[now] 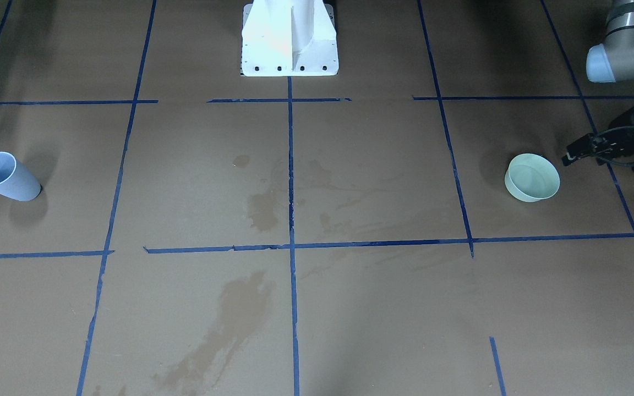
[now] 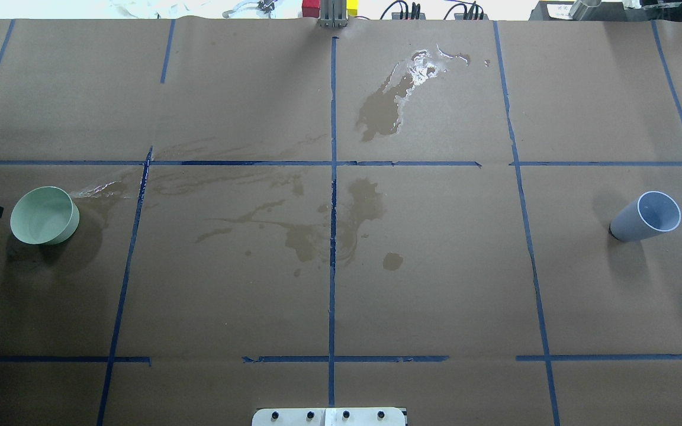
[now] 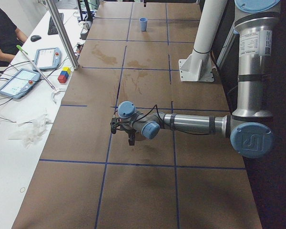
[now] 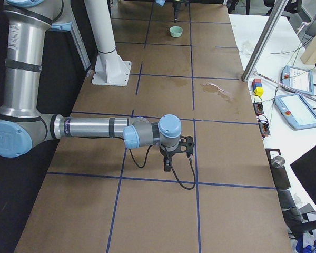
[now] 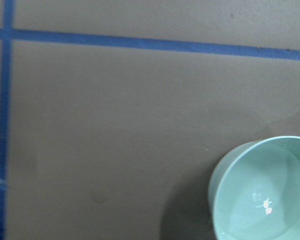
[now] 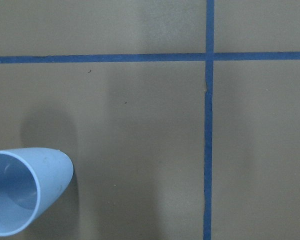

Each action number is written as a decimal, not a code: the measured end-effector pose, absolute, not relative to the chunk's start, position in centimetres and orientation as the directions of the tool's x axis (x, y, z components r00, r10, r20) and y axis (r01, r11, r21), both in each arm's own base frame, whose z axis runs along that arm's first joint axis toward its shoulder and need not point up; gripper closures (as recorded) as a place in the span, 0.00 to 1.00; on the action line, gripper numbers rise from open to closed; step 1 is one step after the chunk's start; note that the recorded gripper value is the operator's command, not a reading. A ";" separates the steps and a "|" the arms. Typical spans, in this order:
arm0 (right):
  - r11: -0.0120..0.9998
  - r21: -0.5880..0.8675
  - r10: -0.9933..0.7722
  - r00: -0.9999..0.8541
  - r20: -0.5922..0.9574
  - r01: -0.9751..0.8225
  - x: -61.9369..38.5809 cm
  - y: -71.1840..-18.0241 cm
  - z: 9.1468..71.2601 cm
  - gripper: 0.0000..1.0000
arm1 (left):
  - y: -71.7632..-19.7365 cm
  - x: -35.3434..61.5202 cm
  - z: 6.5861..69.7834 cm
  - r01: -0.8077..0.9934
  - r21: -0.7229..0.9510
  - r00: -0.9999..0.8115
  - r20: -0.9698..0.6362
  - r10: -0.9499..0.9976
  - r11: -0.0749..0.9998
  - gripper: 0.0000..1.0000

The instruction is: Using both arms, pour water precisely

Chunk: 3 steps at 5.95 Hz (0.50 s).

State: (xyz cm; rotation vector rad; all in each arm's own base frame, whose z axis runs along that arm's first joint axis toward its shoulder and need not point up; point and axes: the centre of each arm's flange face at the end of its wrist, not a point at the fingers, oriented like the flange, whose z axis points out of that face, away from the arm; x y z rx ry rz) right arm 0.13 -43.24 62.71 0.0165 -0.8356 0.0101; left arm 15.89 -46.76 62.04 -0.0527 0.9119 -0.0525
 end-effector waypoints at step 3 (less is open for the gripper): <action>1.000 0.002 0.009 0.670 0.742 -0.015 0.2 -42.9 63.0 0.00 | -48.2 19.1 62.8 -0.006 -0.090 0.614 -0.786 -0.067 0.996 0.00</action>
